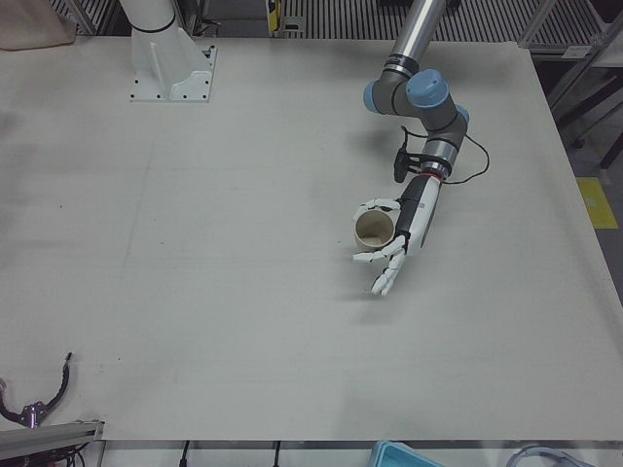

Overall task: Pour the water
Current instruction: 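Bring the right hand toward the other white paper cup, then wrap the right hand fingers around the white paper cup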

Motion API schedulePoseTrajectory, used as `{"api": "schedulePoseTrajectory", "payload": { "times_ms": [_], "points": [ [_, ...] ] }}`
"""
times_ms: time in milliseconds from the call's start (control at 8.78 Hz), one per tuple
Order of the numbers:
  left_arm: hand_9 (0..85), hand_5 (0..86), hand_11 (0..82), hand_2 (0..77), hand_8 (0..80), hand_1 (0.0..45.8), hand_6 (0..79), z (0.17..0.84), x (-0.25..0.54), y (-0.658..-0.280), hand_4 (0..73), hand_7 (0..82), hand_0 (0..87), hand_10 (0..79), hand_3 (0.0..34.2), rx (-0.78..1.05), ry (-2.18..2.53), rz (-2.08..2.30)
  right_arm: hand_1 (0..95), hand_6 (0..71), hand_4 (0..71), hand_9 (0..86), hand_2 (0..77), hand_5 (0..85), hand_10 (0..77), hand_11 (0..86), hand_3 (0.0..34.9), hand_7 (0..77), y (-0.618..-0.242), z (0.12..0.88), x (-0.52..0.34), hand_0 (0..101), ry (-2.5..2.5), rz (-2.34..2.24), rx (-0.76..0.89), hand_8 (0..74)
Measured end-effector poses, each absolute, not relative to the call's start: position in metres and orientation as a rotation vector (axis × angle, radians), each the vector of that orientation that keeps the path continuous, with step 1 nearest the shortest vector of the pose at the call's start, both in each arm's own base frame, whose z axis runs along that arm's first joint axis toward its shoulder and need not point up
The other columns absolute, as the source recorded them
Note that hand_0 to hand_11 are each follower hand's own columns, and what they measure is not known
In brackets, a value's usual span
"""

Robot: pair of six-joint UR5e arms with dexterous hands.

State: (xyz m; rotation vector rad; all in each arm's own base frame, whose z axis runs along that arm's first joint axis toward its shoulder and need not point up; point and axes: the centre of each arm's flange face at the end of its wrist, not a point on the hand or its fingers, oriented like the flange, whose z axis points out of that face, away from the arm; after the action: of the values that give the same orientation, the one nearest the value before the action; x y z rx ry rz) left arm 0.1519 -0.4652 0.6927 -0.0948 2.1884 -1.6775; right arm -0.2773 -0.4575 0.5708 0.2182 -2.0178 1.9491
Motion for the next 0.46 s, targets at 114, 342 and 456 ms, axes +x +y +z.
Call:
{"api": "schedulePoseTrajectory", "payload": {
  "times_ms": [114, 342, 456],
  "points": [
    [6.5, 19.6, 7.6, 34.9, 3.8, 26.7, 7.1, 0.6935, 0.1518, -0.4649, 37.6, 10.9, 38.7, 4.9, 0.1, -0.094, 2.184, -1.680, 8.7, 0.5, 1.6, 1.6, 1.1, 0.5, 0.5, 2.7, 0.0, 1.1, -0.4506, 0.5720, -0.2886, 43, -2.012, 1.945, 0.208, 2.7],
    [6.5, 19.6, 7.6, 35.5, 3.8, 26.7, 7.1, 0.6956, 0.1523, -0.4641, 36.0, 10.9, 38.7, 4.9, 0.1, -0.092, 2.174, -1.684, 8.7, 0.5, 1.6, 1.6, 1.1, 0.5, 0.5, 2.7, 0.0, 1.1, -0.4455, 0.5760, -0.2920, 43, -2.003, 1.945, 0.210, 2.7],
    [6.5, 19.6, 7.6, 34.9, 3.8, 26.7, 7.1, 0.6970, 0.1522, -0.4639, 36.0, 10.9, 38.8, 4.9, 0.2, -0.090, 2.170, -1.687, 9.8, 0.5, 1.1, 1.6, 1.1, 0.5, 0.5, 2.7, 0.0, 1.1, -0.4450, 0.5779, -0.2909, 44, -2.004, 1.953, 0.212, 2.7]
  ]
}}
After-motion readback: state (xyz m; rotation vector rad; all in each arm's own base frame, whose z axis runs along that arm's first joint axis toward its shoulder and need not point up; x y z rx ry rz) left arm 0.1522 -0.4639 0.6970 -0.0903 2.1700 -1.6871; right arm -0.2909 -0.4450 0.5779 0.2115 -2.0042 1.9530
